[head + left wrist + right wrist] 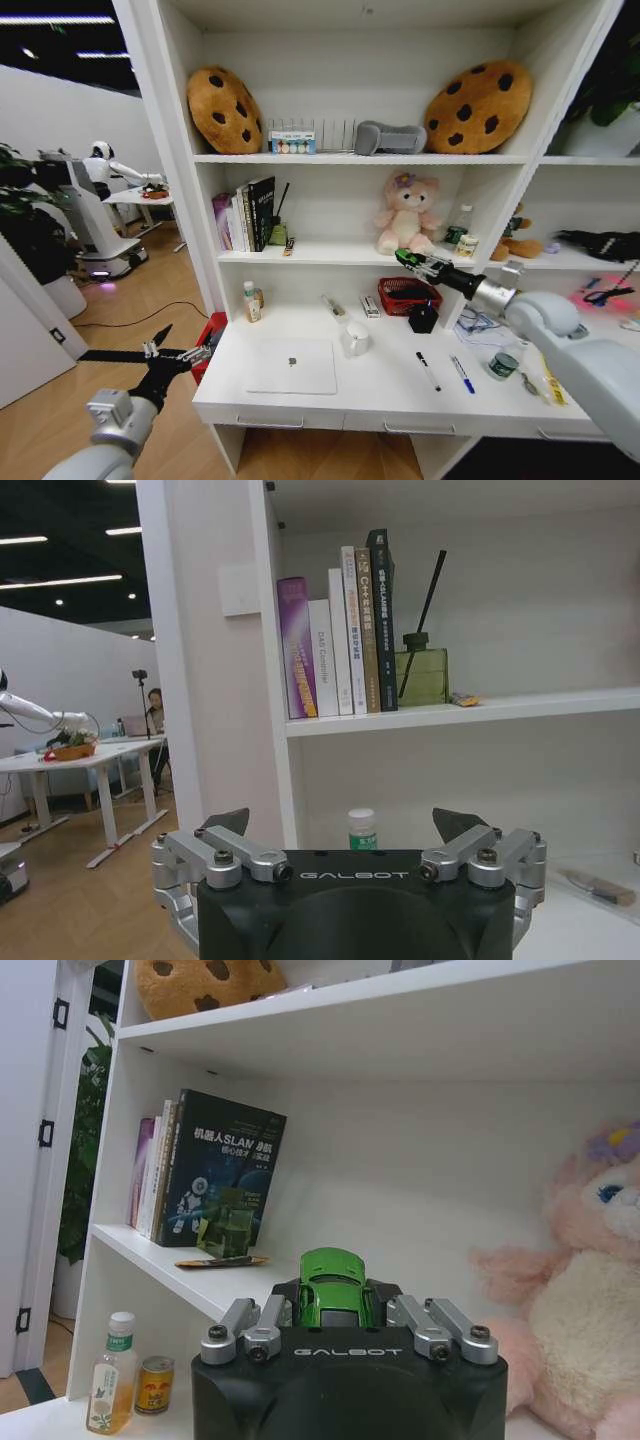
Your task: Organize the objects on the table.
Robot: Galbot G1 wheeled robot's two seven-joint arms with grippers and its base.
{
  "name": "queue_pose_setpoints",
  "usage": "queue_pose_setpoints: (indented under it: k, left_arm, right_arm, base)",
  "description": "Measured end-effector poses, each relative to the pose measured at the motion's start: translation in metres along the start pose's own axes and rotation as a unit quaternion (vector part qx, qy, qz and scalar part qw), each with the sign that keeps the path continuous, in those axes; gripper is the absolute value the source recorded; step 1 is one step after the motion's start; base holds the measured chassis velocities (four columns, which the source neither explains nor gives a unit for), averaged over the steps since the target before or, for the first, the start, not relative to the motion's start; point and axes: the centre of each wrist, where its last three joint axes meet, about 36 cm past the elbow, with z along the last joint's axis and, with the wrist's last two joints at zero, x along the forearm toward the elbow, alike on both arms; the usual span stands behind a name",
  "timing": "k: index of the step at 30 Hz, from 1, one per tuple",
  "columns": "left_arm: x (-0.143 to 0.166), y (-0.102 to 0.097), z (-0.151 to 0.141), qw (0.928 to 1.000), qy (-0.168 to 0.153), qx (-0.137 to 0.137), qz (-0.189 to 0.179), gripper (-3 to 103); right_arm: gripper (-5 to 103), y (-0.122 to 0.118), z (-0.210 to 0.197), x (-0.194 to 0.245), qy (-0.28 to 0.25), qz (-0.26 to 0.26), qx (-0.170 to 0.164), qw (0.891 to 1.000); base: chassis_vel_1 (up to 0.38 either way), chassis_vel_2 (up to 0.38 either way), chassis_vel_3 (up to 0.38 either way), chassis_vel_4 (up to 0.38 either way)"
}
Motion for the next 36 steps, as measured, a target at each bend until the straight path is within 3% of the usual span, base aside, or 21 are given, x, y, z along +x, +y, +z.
queue_pose_setpoints:
  k: [2, 3, 5, 8, 9, 17, 23, 36]
  left_arm:
    - [0.0, 0.0, 0.0, 1.0, 0.0, 0.0, 0.0, 100]
    - [0.0, 0.0, 0.0, 1.0, 0.0, 0.0, 0.0, 100]
    - [0.0, 0.0, 0.0, 1.0, 0.0, 0.0, 0.0, 100]
    - [0.0, 0.0, 0.0, 1.0, 0.0, 0.0, 0.0, 100]
    - [0.0, 0.0, 0.0, 1.0, 0.0, 0.0, 0.0, 100]
    - [0.0, 0.0, 0.0, 1.0, 0.0, 0.0, 0.0, 100]
    - [0.0, 0.0, 0.0, 1.0, 0.0, 0.0, 0.0, 100]
    - [0.0, 0.0, 0.0, 1.0, 0.0, 0.0, 0.0, 100]
  right_arm:
    - [36, -0.018, 0.004, -0.035, 0.009, -0.011, -0.013, 1.0]
    - [36, -0.018, 0.004, -0.035, 0.009, -0.011, -0.013, 1.0]
    - [36, -0.027, -0.008, -0.078, 0.002, -0.026, -0.012, 1.0]
    - [36, -0.028, -0.012, -0.113, 0.003, -0.037, -0.01, 0.999]
    - [36, -0.027, -0.01, -0.146, 0.009, -0.043, -0.009, 0.999]
    - [36, -0.034, -0.005, -0.217, 0.05, -0.045, -0.008, 0.998]
    - [36, -0.03, 0.004, -0.243, 0.068, -0.053, -0.017, 0.996]
    - [36, -0.017, 0.041, -0.25, 0.094, -0.059, -0.042, 0.993]
  base:
    - [0.0, 0.0, 0.0, 0.0]
    - [0.0, 0.0, 0.0, 0.0]
    - [0.0, 0.0, 0.0, 0.0]
    - [0.0, 0.0, 0.0, 0.0]
    - [0.0, 0.0, 0.0, 0.0]
    - [0.0, 0.0, 0.0, 0.0]
    - [0.0, 0.0, 0.0, 0.0]
    - [0.0, 0.0, 0.0, 0.0]
